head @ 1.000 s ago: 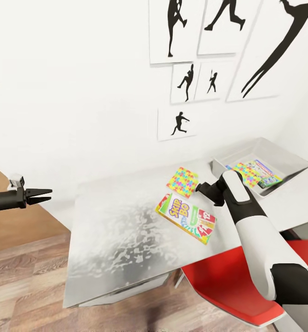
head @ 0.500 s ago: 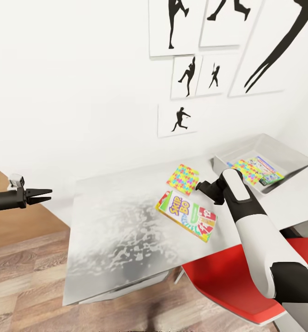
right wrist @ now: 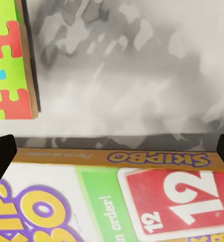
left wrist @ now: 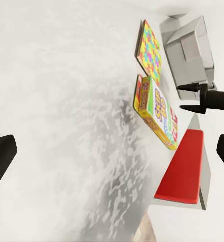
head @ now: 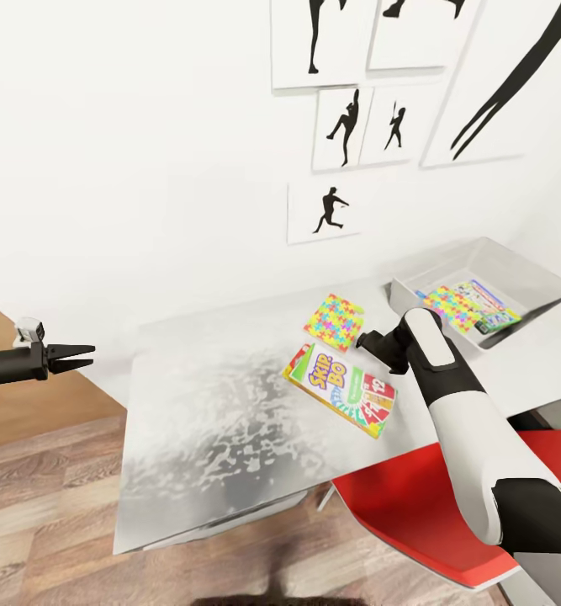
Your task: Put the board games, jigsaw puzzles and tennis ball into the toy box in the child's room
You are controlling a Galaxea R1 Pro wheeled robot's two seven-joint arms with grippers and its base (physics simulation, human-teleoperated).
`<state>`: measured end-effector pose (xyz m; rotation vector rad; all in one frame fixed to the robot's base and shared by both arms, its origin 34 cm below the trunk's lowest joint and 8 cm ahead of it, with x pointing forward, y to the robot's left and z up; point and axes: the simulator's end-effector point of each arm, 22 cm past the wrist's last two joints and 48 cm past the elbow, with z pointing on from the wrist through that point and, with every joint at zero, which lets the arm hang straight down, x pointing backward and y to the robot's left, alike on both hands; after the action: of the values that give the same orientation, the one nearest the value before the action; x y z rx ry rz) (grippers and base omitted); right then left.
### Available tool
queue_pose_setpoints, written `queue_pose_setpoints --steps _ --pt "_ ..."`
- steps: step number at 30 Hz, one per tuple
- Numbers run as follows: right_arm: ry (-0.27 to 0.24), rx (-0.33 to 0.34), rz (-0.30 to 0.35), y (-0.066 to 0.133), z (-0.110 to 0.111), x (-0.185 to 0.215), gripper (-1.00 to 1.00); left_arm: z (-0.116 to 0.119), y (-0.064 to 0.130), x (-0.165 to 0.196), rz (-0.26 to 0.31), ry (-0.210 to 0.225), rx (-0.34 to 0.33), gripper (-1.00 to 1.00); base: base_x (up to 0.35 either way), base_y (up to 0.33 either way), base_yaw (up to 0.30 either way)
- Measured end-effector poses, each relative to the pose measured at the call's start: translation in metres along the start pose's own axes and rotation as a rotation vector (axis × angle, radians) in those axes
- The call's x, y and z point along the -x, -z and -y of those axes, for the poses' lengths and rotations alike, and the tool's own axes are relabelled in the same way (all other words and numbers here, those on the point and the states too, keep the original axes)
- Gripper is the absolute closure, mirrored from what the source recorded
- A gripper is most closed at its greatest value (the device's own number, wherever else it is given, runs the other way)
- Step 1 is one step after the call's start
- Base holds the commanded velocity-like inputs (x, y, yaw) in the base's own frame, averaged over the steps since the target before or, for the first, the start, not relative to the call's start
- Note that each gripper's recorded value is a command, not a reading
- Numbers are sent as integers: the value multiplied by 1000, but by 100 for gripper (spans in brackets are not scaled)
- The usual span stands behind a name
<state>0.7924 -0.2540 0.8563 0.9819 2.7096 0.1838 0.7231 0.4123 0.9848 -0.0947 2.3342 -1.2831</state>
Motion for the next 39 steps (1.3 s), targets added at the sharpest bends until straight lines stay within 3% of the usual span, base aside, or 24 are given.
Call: queue_pose_setpoints --steps 39 --pt "-2 -42 -49 -35 15 -18 -100 -26 -14 -14 -30 39 15 -100 0 0 0"
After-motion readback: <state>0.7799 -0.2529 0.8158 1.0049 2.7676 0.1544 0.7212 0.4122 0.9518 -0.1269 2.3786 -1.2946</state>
